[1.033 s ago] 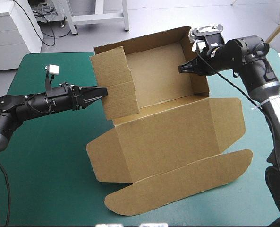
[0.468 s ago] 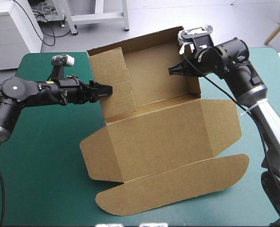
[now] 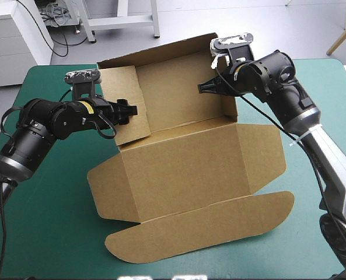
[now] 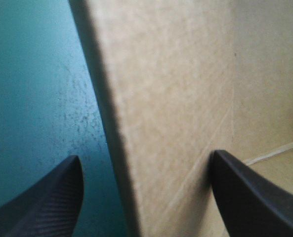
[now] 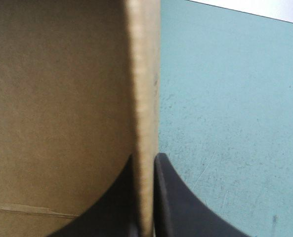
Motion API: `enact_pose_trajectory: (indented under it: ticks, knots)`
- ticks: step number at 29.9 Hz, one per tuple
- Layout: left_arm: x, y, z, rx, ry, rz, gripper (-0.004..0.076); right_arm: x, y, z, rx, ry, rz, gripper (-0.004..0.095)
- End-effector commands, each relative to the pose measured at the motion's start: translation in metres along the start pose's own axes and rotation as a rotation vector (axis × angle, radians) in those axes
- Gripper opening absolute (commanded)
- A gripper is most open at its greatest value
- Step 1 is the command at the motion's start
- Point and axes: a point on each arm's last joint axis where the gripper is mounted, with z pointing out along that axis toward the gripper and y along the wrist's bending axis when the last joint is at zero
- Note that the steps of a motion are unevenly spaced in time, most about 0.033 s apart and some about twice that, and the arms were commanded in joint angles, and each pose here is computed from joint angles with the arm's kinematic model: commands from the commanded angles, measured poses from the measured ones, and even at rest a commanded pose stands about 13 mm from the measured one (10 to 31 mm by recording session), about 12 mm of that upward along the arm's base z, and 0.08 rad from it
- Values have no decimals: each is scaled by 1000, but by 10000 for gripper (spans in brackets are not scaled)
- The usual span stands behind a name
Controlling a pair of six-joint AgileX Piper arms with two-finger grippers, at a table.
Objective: Fold the box
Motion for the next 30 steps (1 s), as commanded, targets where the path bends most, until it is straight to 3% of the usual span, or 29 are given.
enact_pose_trajectory:
  ticks: [1, 5, 8, 14, 22, 30]
  knots:
    - [-15, -6, -19, 31, -138, -23, 509, -16, -1, -32, -35, -158, 28, -11]
    - [-18, -6, -20, 30, -173, -11, 462, -16, -1, -32, -35, -158, 28, -11]
    - [-21, -5, -19, 14, -197, 14, 352, -16, -1, -31, -34, -156, 23, -11]
    - [-25, -5, -18, 9, -247, 44, -8, -15, -1, -31, -33, -146, 21, -11]
    - [-25, -3, -13, -37, -199, 60, -10, -5, -2, -27, -9, -35, 20, -12]
    - [-29, -1, 37, -174, 69, 101, -10, 22, 2, 17, 0, 159, 22, -14]
